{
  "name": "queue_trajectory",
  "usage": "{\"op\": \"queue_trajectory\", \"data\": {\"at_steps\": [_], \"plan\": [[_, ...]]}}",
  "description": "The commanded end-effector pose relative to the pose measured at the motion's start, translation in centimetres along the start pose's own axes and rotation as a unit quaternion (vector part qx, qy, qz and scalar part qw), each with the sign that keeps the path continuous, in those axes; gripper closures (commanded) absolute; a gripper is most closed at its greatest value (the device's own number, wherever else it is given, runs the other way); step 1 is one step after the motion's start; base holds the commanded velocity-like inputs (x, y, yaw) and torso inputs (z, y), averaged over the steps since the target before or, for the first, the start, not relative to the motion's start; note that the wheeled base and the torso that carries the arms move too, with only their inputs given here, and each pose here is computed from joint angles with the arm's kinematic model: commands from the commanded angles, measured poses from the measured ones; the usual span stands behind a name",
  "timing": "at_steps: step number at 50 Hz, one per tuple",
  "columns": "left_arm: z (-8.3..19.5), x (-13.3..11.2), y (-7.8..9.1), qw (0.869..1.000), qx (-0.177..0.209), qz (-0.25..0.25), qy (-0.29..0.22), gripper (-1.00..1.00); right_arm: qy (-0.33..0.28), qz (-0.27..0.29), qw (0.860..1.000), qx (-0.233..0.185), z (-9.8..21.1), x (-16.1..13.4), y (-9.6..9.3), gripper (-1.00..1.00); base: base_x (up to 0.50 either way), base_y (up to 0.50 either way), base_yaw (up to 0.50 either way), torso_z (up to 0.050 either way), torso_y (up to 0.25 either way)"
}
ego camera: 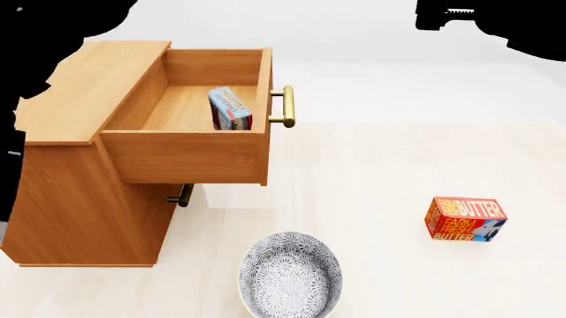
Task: Put the chocolate pudding in the top drawer of the cabinet and close it.
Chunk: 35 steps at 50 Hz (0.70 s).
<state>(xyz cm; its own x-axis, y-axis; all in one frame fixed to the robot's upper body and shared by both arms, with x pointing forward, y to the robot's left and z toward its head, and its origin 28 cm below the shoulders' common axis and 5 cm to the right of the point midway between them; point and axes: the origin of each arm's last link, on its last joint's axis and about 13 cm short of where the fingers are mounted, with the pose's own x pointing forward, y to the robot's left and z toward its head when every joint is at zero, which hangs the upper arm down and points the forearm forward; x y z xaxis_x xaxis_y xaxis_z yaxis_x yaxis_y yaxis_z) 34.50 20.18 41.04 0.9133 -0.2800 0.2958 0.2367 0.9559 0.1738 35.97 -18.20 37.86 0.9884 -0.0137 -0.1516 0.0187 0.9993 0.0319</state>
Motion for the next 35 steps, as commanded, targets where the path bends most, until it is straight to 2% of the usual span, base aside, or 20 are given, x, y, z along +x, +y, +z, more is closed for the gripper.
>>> {"op": "queue_trajectory", "data": {"at_steps": [1,17,35], "plan": [[-1.2,1.5,-4.0,0.998,-0.009,-0.057,0.005,-1.00,0.006,-0.060,0.998,0.017,-1.8,-3.0,-3.9,-1.00,0.00,0.00,0.00,0.000,0.000],[-2.6,0.7,-9.0,0.991,-0.024,-0.133,0.013,-1.00,0.016,-0.123,0.992,0.028,-3.9,-5.6,-6.7,-1.00,0.00,0.00,0.00,0.000,0.000],[-5.7,-2.0,-13.0,0.979,-0.016,-0.201,0.044,-1.00,0.020,-0.166,0.985,0.039,-4.9,-7.3,-8.2,-1.00,0.00,0.00,0.00,0.000,0.000]]}}
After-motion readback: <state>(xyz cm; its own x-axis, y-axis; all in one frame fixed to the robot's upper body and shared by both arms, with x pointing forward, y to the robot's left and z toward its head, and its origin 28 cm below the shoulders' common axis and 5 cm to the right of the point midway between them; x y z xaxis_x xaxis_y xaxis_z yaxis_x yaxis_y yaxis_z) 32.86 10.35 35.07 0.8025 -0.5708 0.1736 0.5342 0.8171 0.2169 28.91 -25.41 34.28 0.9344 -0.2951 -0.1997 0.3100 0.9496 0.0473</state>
